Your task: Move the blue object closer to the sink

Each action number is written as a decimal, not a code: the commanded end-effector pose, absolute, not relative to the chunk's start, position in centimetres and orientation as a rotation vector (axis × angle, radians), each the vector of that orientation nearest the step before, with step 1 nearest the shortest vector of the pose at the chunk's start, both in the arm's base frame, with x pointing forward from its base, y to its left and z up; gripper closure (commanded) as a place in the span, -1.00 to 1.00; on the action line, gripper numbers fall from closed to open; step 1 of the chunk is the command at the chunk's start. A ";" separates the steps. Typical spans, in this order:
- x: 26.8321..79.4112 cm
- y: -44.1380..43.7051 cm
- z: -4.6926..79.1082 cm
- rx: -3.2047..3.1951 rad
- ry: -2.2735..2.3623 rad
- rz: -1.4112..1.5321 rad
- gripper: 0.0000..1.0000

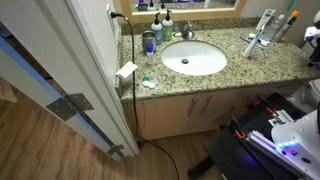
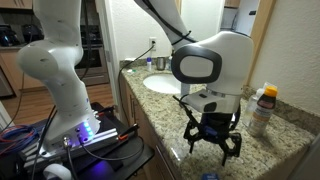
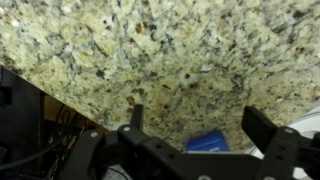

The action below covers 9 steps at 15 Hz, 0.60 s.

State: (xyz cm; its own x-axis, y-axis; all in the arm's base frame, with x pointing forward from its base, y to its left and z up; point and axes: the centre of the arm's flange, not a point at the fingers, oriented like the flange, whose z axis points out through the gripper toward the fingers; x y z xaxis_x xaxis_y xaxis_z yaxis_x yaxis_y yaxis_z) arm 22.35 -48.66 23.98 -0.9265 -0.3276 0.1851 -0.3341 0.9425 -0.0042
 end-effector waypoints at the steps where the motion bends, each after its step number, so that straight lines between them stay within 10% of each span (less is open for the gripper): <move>1: 22.4 -48.7 24.0 0.634 -2.898 0.042 -1.00; 9: 23.6 -48.4 23.9 1.320 -2.730 0.004 -1.00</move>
